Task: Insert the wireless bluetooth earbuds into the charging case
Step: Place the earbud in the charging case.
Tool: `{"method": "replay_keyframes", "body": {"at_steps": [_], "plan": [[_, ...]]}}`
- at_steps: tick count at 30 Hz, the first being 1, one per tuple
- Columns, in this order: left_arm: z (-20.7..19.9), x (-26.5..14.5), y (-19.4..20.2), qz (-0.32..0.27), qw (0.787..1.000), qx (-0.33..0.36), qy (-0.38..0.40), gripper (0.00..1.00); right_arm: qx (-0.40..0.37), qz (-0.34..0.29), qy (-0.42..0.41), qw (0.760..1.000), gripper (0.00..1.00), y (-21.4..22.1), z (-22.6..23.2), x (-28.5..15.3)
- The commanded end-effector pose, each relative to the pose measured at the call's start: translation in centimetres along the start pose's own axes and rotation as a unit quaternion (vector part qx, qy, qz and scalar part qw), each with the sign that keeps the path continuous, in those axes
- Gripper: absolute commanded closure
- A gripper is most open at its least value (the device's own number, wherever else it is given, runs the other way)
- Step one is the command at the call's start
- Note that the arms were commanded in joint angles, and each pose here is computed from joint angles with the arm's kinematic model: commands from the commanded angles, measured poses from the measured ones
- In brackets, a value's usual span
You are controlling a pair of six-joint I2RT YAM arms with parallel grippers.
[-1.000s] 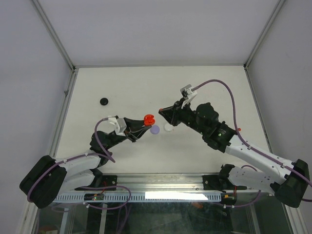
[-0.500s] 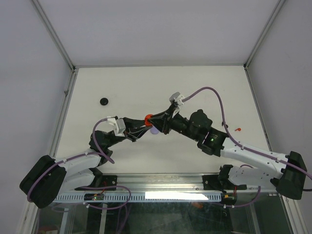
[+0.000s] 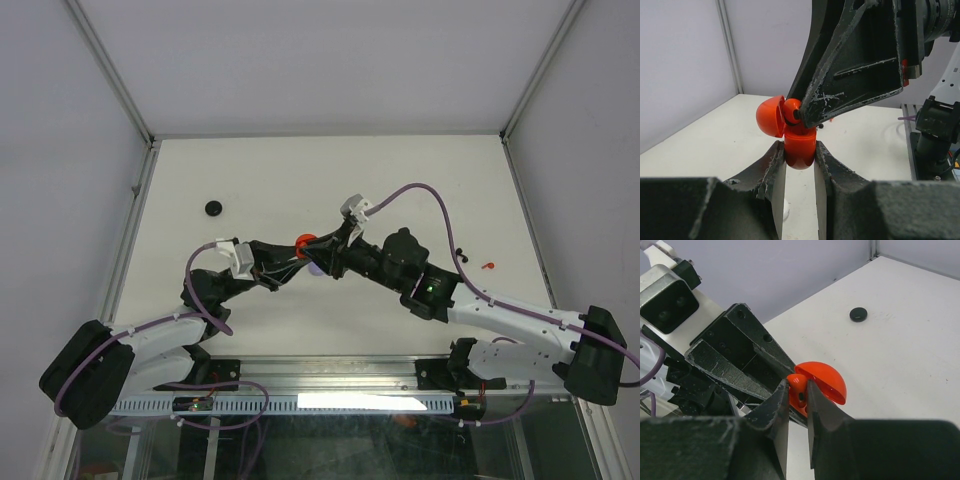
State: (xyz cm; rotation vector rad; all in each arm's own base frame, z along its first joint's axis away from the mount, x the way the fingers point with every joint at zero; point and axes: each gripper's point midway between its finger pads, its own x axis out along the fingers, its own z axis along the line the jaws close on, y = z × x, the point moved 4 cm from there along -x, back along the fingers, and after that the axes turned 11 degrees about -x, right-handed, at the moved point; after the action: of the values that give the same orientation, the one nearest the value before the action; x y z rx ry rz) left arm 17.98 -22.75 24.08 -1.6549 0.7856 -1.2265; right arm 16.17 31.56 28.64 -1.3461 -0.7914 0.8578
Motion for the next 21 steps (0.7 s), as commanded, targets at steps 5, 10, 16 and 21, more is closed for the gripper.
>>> {"method": "replay_keyframes", "body": {"at_steps": [5,10,16,21], "plan": [[0.02,0.45,-2.87,-0.057,0.998,0.007,-0.008,0.99,-0.026,-0.037,0.001,0.999,0.87,-1.55,0.02,-0.29],[-0.05,0.39,-2.8,-0.056,0.998,0.004,-0.007,0.99,-0.028,-0.033,-0.002,0.999,0.79,-1.3,0.07,-0.24],[-0.21,0.4,-2.69,-0.054,0.999,0.005,0.0,0.99,-0.032,-0.021,-0.004,0.999,0.74,-0.92,0.09,0.0],[-0.31,0.29,-2.57,-0.052,0.999,0.006,0.003,0.99,-0.033,-0.017,-0.003,0.999,0.7,-1.01,0.05,0.0]]}}
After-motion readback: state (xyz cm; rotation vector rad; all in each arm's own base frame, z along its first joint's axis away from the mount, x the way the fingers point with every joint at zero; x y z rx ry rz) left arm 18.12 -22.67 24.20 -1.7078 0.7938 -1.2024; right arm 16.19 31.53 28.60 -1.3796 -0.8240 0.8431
